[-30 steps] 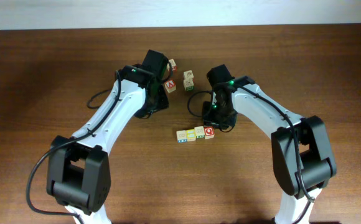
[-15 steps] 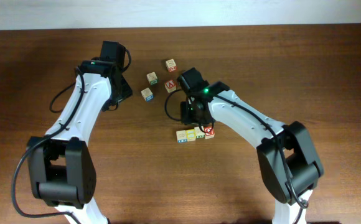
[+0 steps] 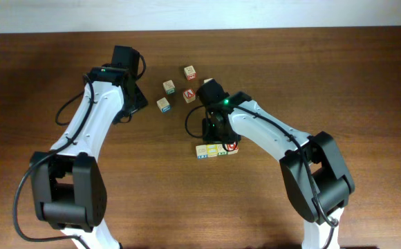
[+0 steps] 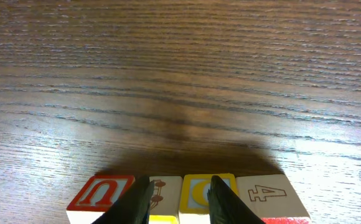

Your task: Rotate 4 blocks

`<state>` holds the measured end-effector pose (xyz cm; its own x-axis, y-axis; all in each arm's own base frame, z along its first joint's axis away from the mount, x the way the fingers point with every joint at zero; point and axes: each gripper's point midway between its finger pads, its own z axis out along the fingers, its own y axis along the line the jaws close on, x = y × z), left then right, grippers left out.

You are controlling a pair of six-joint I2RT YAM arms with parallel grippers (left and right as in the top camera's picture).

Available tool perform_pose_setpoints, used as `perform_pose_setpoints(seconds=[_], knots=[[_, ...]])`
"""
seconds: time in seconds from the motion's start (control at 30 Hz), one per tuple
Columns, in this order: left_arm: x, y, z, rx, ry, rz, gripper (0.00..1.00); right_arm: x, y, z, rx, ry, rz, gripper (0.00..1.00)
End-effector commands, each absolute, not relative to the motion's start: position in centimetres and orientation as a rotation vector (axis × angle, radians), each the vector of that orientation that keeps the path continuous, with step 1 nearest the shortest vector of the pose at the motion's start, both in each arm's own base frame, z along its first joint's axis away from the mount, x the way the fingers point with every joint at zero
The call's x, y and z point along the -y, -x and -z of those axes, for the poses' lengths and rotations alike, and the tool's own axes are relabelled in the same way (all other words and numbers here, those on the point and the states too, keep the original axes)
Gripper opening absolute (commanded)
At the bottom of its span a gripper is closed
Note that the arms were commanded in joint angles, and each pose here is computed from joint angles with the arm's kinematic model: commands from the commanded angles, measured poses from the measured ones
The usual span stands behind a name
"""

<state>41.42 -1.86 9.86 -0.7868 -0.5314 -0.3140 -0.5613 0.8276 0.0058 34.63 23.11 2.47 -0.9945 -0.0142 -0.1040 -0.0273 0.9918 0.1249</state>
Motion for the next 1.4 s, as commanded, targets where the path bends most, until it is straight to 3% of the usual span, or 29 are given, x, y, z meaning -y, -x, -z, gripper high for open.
perform_pose_setpoints(seconds=[0.0,0.13,0.17,0.2,0.27,0.33,0.37,0.43,0.5,0.57,0.77,1.07,1.17,1.27,1.37], knots=[[1.6,-41.3,-9.6,-2.708,0.844,-0.158,0.95,-23.7,-34.7,-2.6,-3.032,0.032,-0.206,0.32],[1.7,-40.9,-9.5,-2.725,0.844,-0.161,0.99,-22.0,-38.6,-8.6,-2.962,-0.068,-0.246,0.32],[2.3,-40.4,-9.3,-2.763,0.846,-0.123,0.90,-20.3,-39.3,-11.6,-2.964,-0.058,-0.250,0.32],[3.3,-39.9,-9.0,-2.814,0.817,-0.062,0.64,-18.1,-39.1,-12.6,-3.001,-0.068,-0.214,0.32],[5.2,-38.7,-8.7,-2.903,0.745,0.018,0.27,-14.1,-37.1,-11.7,-3.129,-0.062,-0.137,0.32],[6.7,-37.6,-8.4,-2.952,0.692,0.015,0.03,-12.4,-35.2,-9.8,-3.226,-0.022,-0.119,0.28],[7.6,-37.1,-8.1,-2.976,0.637,0.021,0.00,-12.1,-34.4,-8.5,-3.256,-0.009,-0.109,0.22],[9.8,-35.7,-7.2,-3.025,0.542,0.015,0.00,-12.0,-32.9,-6.1,-3.304,-0.013,-0.114,0.11],[11.0,-35.2,-6.6,-3.038,0.490,0.013,0.00,-13.1,-31.9,-4.2,-3.325,-0.024,-0.239,0.09],[11.6,-35.5,-6.6,-3.023,0.469,0.029,0.03,-14.8,-31.6,-2.4,-3.303,-0.026,-0.404,0.09],[11.8,-36.2,-6.7,-2.994,0.465,0.049,0.08,-18.1,-31.7,-1.1,-3.251,-0.155,-0.427,0.08],[10.7,-36.6,-6.8,-2.972,0.406,-0.039,0.00,-20.6,-30.9,-1.4,-3.248,-0.170,-0.438,0.04],[12.2,-37.8,-8.2,-2.979,-0.013,0.079,0.00,-18.4,-33.1,-5.5,-3.185,-0.173,-0.493,0.05],[13.8,-39.1,-11.9,-2.940,-0.138,0.363,0.00,-15.3,-34.5,-12.2,-3.031,-0.163,-0.610,0.04],[13.7,-37.4,-11.2,-3.006,-0.083,0.530,0.00,-14.7,-33.8,-15.4,-2.913,0.046,-0.867,0.04]])
